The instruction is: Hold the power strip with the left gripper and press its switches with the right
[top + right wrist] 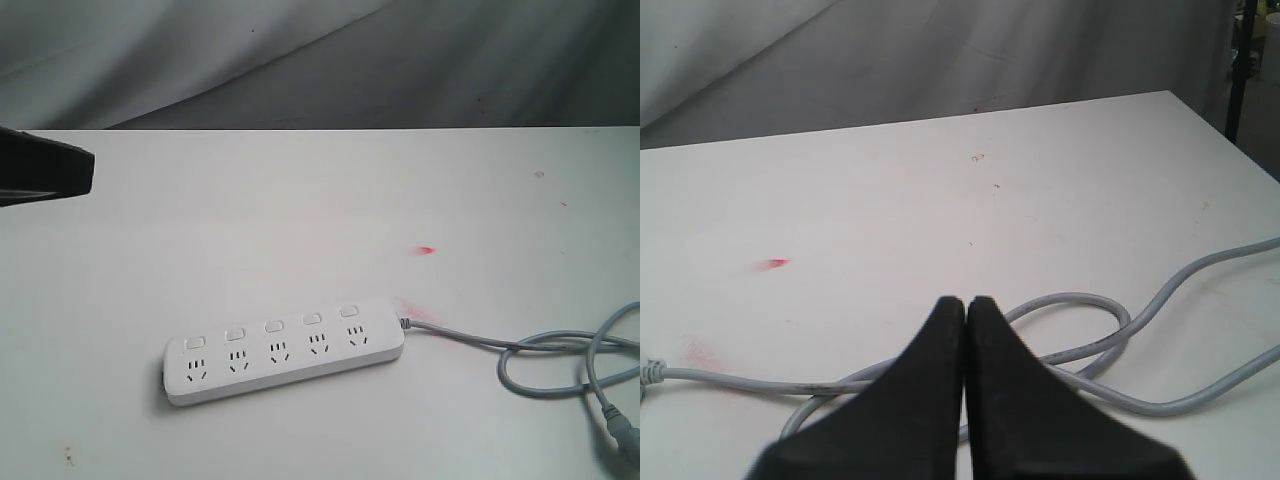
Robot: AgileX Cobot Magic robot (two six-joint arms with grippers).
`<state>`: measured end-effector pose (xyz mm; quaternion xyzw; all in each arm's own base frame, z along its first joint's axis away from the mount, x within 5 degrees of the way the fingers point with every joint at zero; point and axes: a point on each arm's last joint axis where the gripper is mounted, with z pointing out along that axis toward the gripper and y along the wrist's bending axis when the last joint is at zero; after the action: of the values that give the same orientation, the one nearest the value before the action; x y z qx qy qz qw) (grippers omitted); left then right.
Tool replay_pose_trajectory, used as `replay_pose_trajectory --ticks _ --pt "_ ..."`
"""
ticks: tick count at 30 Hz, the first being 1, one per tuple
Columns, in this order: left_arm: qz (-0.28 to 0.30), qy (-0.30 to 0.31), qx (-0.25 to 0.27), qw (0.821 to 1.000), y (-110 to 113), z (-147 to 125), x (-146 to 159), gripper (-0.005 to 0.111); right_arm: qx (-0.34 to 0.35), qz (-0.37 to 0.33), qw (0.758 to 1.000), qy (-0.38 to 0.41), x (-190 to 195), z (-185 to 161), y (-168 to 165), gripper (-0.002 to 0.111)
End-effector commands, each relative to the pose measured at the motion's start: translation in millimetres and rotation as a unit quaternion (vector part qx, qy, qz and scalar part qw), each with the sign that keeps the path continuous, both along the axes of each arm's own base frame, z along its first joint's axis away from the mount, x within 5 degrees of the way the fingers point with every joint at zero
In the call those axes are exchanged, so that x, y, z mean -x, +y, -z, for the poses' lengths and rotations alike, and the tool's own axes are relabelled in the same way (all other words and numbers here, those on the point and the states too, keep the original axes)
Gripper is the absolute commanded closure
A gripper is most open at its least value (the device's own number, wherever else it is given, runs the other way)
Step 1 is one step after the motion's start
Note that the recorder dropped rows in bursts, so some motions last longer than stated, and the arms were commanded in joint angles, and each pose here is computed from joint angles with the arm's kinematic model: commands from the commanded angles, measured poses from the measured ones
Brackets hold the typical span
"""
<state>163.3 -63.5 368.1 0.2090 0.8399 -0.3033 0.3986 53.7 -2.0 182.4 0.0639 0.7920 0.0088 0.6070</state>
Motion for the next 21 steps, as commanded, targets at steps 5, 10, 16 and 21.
replay_pose_trajectory --ticks 5,10,16,21 --pt "-0.029 -0.028 -0.023 0.999 4.6 -4.1 -2.1 0.106 0.003 0.005 1.0 -0.007 0.1 -0.3 -0.7 0.108" --pt "-0.232 -0.174 0.042 0.956 30.2 -47.1 24.5 0.106 0.003 0.005 1.0 -0.007 0.1 -0.3 -0.7 0.108" --pt "-0.335 -0.337 0.022 0.88 54.8 -77.3 103.8 0.106 0.001 0.005 1.0 -0.007 0.1 -0.3 -0.5 0.108" --pt "-0.354 -0.364 -0.002 0.862 60.2 -75.9 121.0 0.106 0.001 0.005 1.0 -0.007 0.1 -0.3 -0.5 0.108"
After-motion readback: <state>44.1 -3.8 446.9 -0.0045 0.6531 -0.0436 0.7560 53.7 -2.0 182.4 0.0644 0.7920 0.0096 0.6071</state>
